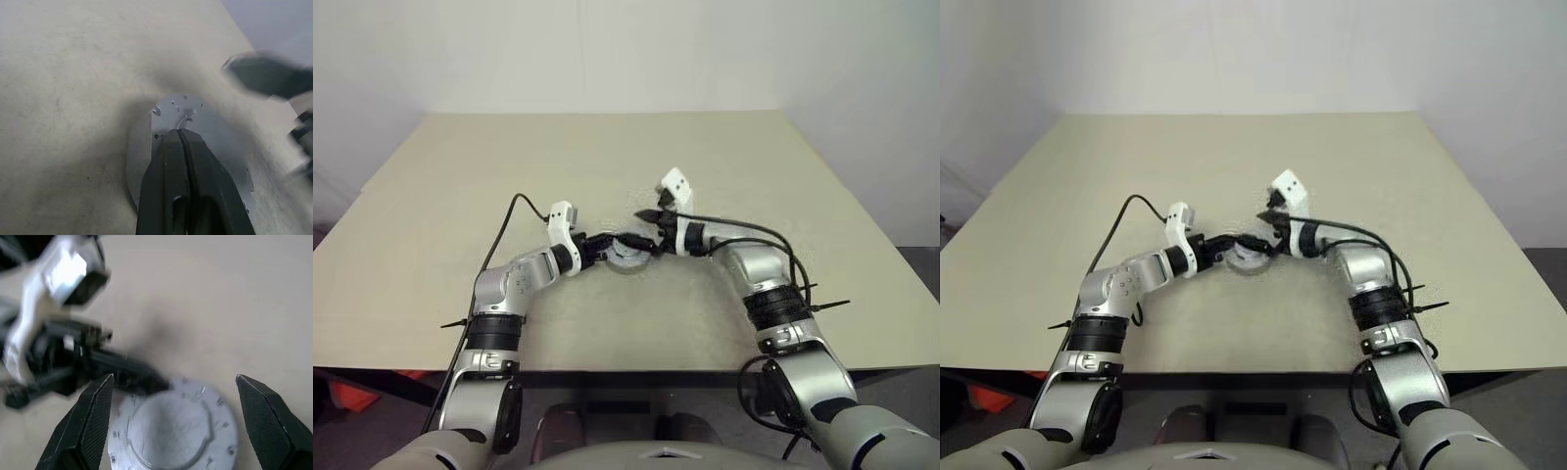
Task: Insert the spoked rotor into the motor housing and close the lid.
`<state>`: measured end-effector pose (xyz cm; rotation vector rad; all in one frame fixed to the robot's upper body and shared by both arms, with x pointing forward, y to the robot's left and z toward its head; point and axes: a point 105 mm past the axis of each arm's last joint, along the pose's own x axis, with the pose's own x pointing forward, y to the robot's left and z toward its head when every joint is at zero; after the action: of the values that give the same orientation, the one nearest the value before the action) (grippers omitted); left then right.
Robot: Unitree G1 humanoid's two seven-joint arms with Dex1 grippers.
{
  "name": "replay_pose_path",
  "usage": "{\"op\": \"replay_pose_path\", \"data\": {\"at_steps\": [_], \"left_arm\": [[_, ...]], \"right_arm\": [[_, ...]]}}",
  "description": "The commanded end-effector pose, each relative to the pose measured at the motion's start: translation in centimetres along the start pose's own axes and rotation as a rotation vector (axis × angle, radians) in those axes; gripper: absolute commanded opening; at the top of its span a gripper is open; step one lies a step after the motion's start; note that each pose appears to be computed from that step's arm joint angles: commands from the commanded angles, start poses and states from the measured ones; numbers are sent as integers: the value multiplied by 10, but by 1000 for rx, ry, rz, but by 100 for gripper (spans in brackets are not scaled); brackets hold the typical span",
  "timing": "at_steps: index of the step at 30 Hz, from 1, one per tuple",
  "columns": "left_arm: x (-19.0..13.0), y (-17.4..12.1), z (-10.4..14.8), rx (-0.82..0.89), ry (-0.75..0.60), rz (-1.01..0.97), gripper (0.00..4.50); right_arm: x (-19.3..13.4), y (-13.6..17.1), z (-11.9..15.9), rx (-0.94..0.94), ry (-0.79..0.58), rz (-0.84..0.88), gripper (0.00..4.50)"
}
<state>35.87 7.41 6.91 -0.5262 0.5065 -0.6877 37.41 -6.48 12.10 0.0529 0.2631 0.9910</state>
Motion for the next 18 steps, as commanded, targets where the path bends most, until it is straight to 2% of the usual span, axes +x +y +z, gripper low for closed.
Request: {"op": "replay_pose_path", "data": {"at_steps": [1,5,8,12,18], "left_arm": [[6,-9,-23,-32,97,-39,0],[8,-15,-25,-32,111,-68,0],[8,-15,-25,-33,111,-66,0],[8,-13,-25,-34,112,-58,0],[8,-12,-26,-29,110,-48,0]], "right_arm": [[-8,-8,29,92,-98,-43,447],[-22,-34,17,371,-55,-170,447],[-31,-39,-1,523,22,-208,447],[-41,-32,-22,661,130,-198,447],[-45,-14,-34,739,224,-137,447]]}}
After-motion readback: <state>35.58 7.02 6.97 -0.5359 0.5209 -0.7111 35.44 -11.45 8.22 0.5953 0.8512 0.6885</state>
